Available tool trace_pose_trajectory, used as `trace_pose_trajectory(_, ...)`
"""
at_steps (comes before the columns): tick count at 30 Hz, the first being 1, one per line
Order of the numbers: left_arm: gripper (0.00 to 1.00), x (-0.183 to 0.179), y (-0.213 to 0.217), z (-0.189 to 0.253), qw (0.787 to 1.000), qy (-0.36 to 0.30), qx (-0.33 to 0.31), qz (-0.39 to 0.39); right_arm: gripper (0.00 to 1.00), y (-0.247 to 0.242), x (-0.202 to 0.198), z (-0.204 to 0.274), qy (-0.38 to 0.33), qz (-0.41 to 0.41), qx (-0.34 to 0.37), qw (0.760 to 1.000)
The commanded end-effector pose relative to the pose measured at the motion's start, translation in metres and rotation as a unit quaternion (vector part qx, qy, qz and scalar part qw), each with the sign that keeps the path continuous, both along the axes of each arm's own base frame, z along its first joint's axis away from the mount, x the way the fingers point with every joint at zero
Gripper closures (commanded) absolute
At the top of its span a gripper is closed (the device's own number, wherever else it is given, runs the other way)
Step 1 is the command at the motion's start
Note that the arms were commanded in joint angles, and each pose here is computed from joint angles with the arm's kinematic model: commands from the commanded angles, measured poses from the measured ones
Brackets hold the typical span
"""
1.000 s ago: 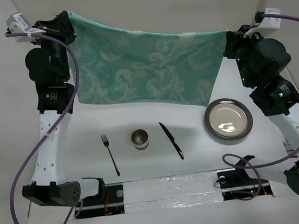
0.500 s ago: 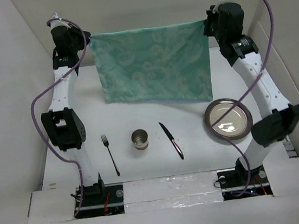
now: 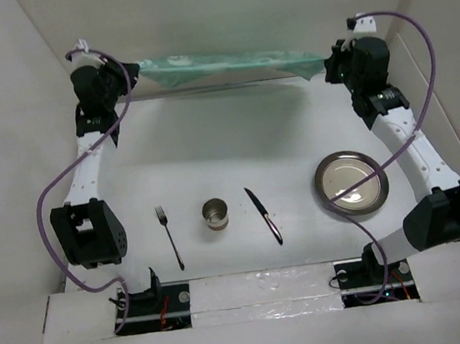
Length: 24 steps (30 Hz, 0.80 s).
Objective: Set the dinner table for one person
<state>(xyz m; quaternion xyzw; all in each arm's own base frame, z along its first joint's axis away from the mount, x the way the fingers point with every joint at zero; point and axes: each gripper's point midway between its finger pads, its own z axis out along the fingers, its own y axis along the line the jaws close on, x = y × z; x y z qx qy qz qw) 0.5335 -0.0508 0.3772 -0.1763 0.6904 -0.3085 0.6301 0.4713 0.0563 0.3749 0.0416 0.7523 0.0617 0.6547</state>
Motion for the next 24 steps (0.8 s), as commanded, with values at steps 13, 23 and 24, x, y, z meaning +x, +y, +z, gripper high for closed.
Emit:
trace_pose_trajectory(13, 1.0, -0.063, 0.036, -0.256, 0.976, 0.196, 0.027, 0.086, 1.0, 0.022, -0.044, -0.251, 0.241, 0.038, 0.019, 0.97)
trace_pose_trajectory(23, 1.0, -0.093, 0.047, -0.298, 0.958, 0.258, 0.031, 0.119, 1.0, 0.023, -0.074, -0.285, 0.299, 0.053, 0.032, 0.952)
trace_pose_trajectory(24, 1.0, -0.094, 0.047, -0.295, 0.959, 0.256, 0.029, 0.122, 0.99, 0.022, -0.077, -0.288, 0.305, 0.051, 0.031, 0.95)
